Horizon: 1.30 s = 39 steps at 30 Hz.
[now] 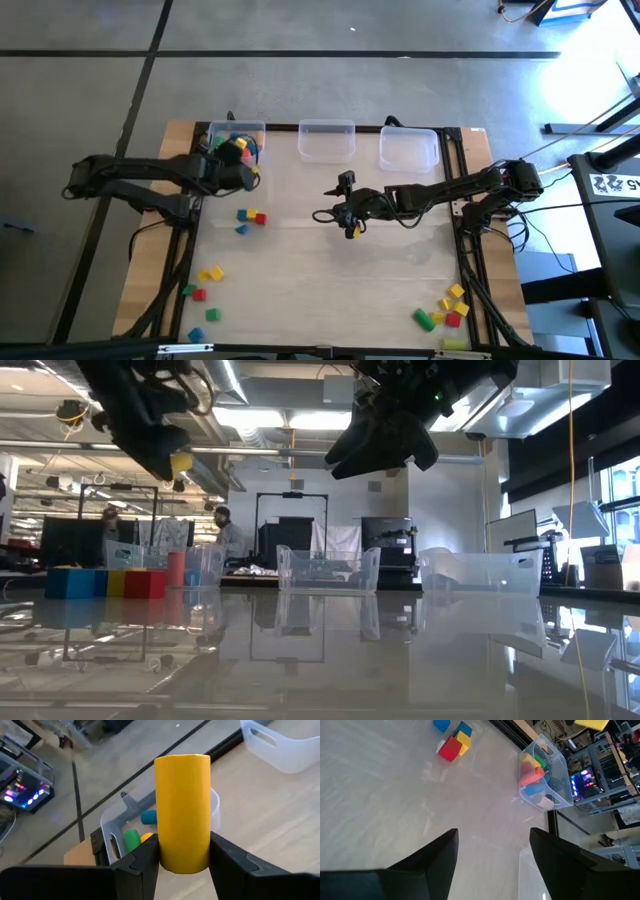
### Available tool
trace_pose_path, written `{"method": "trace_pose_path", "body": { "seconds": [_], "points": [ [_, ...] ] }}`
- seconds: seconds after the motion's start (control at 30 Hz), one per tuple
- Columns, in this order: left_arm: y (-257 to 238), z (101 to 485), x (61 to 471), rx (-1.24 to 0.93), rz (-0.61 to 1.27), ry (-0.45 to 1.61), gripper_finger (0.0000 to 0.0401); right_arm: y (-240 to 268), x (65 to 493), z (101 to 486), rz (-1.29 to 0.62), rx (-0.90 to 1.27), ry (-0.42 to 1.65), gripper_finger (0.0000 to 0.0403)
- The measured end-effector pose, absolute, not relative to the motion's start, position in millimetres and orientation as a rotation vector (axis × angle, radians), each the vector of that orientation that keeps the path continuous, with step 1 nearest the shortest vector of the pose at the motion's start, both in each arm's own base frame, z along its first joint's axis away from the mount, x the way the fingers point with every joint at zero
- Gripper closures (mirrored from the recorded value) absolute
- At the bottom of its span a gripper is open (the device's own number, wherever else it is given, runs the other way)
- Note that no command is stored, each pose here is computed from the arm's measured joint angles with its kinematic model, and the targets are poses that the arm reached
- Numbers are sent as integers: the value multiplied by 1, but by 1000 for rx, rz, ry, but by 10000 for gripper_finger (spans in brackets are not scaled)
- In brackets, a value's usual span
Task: Sort blocks by size
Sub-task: Put the cylindrical yellow block into the left transparent bin
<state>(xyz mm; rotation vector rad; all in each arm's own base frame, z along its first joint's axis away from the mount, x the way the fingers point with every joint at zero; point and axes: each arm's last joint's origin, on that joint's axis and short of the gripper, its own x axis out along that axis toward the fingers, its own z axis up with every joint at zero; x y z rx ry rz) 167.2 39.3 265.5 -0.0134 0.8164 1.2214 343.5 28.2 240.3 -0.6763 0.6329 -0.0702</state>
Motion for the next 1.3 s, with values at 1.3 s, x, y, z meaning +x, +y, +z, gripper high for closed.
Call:
{"method": "trace_pose_path", "body": {
  "seconds": [1.3],
  "points": [
    [171, 183, 145, -318, 1274, 757, 218, 27, 343, 239, -91, -686, 652, 153]
  ]
}}
